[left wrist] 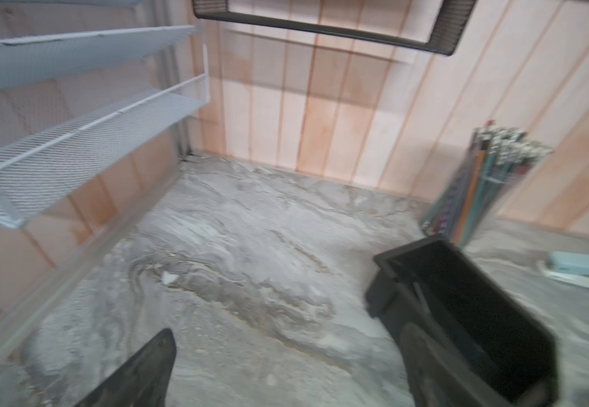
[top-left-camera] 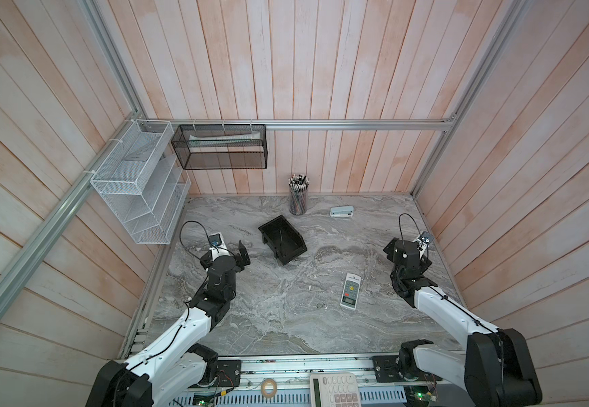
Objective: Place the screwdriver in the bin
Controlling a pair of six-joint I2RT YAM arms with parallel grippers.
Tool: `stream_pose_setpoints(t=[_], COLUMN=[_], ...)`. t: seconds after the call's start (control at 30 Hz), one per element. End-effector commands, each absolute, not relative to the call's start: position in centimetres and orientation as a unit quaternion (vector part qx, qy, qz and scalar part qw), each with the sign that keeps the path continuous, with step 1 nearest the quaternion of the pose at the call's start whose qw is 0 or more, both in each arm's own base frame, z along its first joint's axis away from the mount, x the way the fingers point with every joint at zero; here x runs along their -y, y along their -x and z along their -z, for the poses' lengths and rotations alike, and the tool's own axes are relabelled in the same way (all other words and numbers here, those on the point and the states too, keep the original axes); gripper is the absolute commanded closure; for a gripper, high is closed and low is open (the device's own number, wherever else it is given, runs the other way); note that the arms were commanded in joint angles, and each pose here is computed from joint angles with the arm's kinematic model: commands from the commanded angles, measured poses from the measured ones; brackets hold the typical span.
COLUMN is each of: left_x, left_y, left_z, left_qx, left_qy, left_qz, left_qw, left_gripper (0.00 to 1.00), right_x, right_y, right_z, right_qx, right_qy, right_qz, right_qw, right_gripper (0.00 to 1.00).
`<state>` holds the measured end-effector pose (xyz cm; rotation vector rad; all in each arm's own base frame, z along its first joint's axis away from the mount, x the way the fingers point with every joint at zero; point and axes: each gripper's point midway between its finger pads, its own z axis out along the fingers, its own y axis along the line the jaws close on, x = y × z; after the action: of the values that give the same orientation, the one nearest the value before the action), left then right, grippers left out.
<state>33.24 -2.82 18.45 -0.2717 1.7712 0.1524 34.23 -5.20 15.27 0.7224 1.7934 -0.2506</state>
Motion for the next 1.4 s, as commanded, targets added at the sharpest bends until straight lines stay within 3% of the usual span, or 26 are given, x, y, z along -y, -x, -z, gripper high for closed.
stream_pose_setpoints(t=[0.0, 0.27, 0.53, 0.63, 0.77, 0.83, 0.97, 1.13, 1.37], left_x=[-1.7, -6.7, -7.5, -7.0, -5.6, -4.6, -3.8, -3.2, -2.6], left_y=[-32.8, -33.0, -33.7, -34.3, -34.7, -36.1, -37.0, -39.7, -38.4], left_z=[-20.6, -14.9, -15.6, -15.7, -15.6, -14.7, -14.4, -13.1, -12.8], left_qx=[-0.706, -0.723, -0.701, -0.708, -0.685, -0.722, -0.729, -0.765, -0.748], left_qy=[0.184, 0.231, 0.221, 0.207, 0.167, 0.147, 0.126, 0.092, 0.073], left_qz=[-0.153, -0.182, -0.159, -0.137, -0.102, -0.092, -0.082, -0.074, -0.052], left_qw=[0.667, 0.625, 0.659, 0.662, 0.701, 0.67, 0.668, 0.633, 0.657], left_gripper=[0.0, 0.0, 0.0, 0.0, 0.0, 0.0, 0.0, 0.0, 0.0], right_x=[6.2, 3.8, -0.9, -2.3, -0.7, 1.6, 4.0, 4.4, 4.1], right_y=[-34.2, -34.7, -32.9, -34.0, -32.7, -31.6, -30.5, -30.6, -31.8], right_z=[-16.5, -15.7, -16.8, -16.2, -16.8, -17.2, -17.0, -16.8, -16.3], right_qx=[-0.725, -0.711, -0.658, -0.66, -0.651, -0.638, -0.631, -0.635, -0.655], right_qy=[-0.315, -0.249, -0.129, -0.098, -0.128, -0.18, -0.221, -0.223, -0.197], right_qz=[0.141, 0.227, 0.31, 0.328, 0.29, 0.268, 0.234, 0.216, 0.188], right_qw=[0.596, 0.618, 0.674, 0.668, 0.689, 0.699, 0.706, 0.707, 0.705], right_gripper=[0.02, 0.01, 0.01, 0.0, 0.0, 0.0, 0.0, 0.0, 0.0])
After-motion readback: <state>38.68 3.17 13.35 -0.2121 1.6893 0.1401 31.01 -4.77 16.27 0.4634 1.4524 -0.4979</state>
